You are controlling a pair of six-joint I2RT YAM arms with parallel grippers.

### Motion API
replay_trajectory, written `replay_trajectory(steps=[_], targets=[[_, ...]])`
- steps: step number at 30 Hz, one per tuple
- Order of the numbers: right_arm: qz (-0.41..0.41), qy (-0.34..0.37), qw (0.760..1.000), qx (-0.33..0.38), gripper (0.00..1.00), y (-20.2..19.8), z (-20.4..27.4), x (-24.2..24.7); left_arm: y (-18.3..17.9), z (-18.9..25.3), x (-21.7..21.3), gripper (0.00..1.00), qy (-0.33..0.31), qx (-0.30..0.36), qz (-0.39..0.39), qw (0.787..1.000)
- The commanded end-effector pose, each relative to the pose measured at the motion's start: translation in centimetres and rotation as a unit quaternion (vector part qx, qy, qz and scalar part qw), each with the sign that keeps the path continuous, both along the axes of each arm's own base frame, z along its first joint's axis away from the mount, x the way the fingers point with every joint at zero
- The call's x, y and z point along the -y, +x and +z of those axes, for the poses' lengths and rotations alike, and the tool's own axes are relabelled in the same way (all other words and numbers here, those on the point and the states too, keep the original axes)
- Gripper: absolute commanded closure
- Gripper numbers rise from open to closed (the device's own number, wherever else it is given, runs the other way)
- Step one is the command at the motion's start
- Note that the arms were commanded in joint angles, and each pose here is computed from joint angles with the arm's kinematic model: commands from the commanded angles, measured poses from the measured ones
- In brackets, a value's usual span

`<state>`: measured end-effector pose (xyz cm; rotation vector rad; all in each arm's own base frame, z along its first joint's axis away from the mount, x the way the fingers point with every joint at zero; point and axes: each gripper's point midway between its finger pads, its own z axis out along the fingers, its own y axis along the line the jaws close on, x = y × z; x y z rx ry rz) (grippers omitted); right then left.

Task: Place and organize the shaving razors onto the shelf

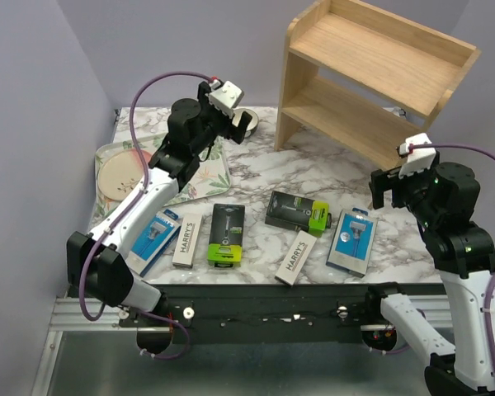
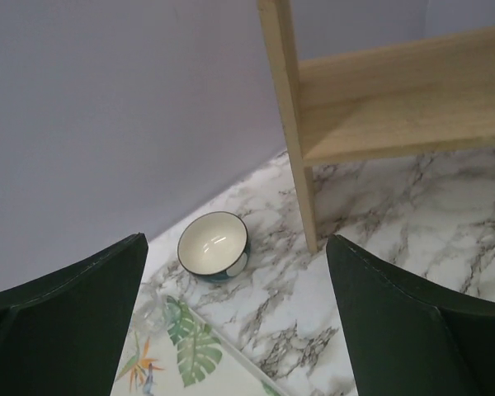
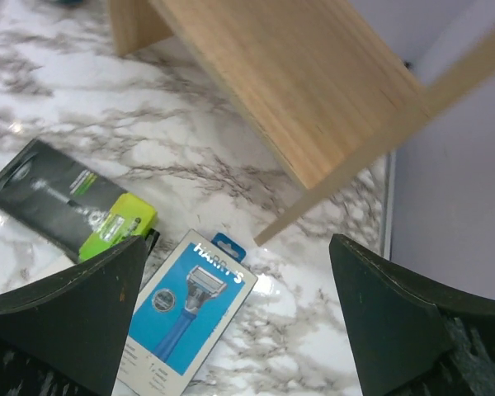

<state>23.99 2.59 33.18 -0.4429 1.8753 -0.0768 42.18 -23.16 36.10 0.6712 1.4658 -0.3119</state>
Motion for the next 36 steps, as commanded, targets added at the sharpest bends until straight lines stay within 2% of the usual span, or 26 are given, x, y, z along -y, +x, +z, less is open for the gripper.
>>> replay_trajectory(steps=[1,5,6,8,10,11,13,14,16,17,18,20,25,26,29,32,33,35,36], targets=[[-0.184,0.082,0.980,-0.006,0.00,-1.4,-0.2,4.1,2.5,2.6,1.1,0.02,-0.064,0.040,0.012,0.997],[-0.192,0.091,0.977,-0.009,0.00,-0.9,-0.1,4.2,3.2,4.1,4.1,0.06,-0.097,0.047,-0.051,0.993],[-0.198,0.089,0.976,-0.007,0.00,-0.7,0.2,4.4,3.8,3.0,5.2,0.07,-0.102,0.030,-0.068,0.992],[-0.204,0.085,0.975,-0.010,0.00,-0.3,1.0,4.6,4.7,4.3,6.0,0.08,-0.114,0.037,-0.078,0.990],[-0.207,0.084,0.975,-0.012,0.01,-0.3,1.5,4.7,6.4,2.7,7.2,0.12,-0.123,0.008,-0.081,0.989],[-0.209,0.081,0.974,-0.014,0.01,-0.3,1.4,4.8,6.9,4.3,7.4,0.12,-0.131,0.023,-0.081,0.988],[-0.239,0.087,0.967,-0.013,0.03,-0.3,1.3,5.6,8.7,2.6,8.4,0.14,-0.133,0.008,-0.081,0.988],[-0.261,0.092,0.961,-0.016,0.02,-0.3,1.0,6.2,9.2,4.1,8.7,0.15,-0.141,0.019,-0.085,0.986],[-0.317,0.086,0.944,-0.038,0.00,-0.3,0.0,7.8,11.1,1.8,9.8,0.16,-0.147,-0.010,-0.083,0.986],[-0.346,0.102,0.932,-0.041,0.00,-0.2,-0.1,8.7,11.5,3.2,10.1,0.16,-0.152,-0.002,-0.089,0.984],[-0.353,0.109,0.928,-0.049,0.00,-0.1,-0.6,8.8,12.5,1.2,10.8,0.18,-0.147,-0.018,-0.090,0.985],[-0.367,0.128,0.920,-0.056,0.00,0.5,-1.3,9.1,13.0,1.4,11.5,0.19,-0.160,-0.021,-0.099,0.982],[-0.362,0.138,0.919,-0.070,0.01,2.1,-2.7,8.9,14.7,-0.2,13.2,0.22,-0.164,-0.016,-0.097,0.982],[-0.356,0.134,0.921,-0.081,0.00,2.6,-3.2,8.7,14.8,0.8,13.6,0.23,-0.169,-0.004,-0.097,0.981],[-0.345,0.128,0.926,-0.080,0.01,3.6,-3.8,8.6,16.2,0.8,13.7,0.30,-0.182,0.012,-0.080,0.980],[-0.344,0.120,0.929,-0.060,0.02,4.6,-3.5,9.0,16.7,0.2,14.5,0.47,-0.174,0.026,-0.079,0.981],[-0.343,0.110,0.931,-0.055,0.02,5.0,-3.4,9.3,16.6,0.4,14.7,0.59,-0.175,0.032,-0.078,0.981],[-0.342,0.101,0.934,-0.033,0.02,6.0,-2.7,9.7,16.7,-0.1,14.5,0.71,-0.175,0.030,-0.063,0.982],[-0.343,0.090,0.934,-0.031,0.02,6.3,-2.6,10.0,16.3,0.8,14.3,0.83,-0.179,0.038,-0.065,0.981]])
